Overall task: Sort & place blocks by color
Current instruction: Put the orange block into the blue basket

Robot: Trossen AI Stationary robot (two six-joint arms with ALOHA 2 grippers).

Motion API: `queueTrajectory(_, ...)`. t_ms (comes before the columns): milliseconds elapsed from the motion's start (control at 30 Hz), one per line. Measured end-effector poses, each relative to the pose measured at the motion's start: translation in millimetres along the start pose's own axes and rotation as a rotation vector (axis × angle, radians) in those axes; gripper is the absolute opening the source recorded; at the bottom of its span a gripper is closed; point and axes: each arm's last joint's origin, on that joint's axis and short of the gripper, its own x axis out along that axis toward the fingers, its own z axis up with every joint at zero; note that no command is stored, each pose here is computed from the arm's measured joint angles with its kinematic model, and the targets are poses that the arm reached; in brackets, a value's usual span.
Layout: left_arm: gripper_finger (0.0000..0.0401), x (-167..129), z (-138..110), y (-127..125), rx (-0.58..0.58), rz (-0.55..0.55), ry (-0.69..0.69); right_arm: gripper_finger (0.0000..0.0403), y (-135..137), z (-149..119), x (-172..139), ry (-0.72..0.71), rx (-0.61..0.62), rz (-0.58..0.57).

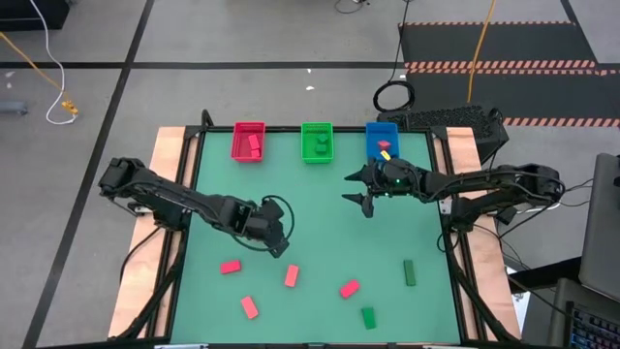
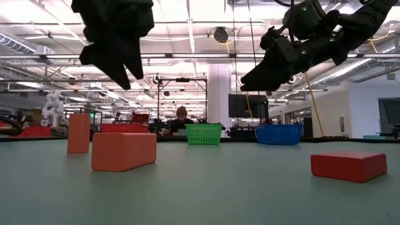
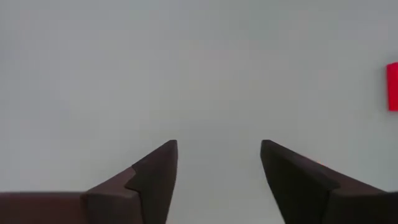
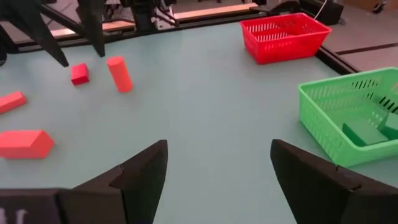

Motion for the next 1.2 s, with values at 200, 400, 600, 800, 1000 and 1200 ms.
queueTrajectory(200, 0.0300, 6, -1, -3, 0.032, -0.006, 0.005, 0.0276, 0, -1, -1, 0.011, -0.009, 0.001)
queueTrajectory(400, 0.0345, 8, -13, 8, -0.023, 0.082, 0.185, 0.0276, 0, -1, -1, 0.018, -0.008, 0.001)
queueTrajectory(600, 0.0351, 6, -21, 17, -0.048, 0.195, 0.259, 0.0276, 0, -2, -1, 0.026, -0.007, 0.001)
queueTrajectory(800, 0.0351, 8, -24, 20, -0.061, 0.212, 0.273, 0.0276, 0, -3, -1, 0.038, -0.006, 0.000)
queueTrajectory(1000, 0.0351, 20, -38, 33, -0.087, 0.259, 0.323, 0.0276, 0, -5, -1, 0.055, -0.008, -0.001)
queueTrajectory(1200, 0.0351, 27, -40, 34, -0.102, 0.242, 0.293, 0.0276, 0, -5, -1, 0.054, -0.008, -0.003)
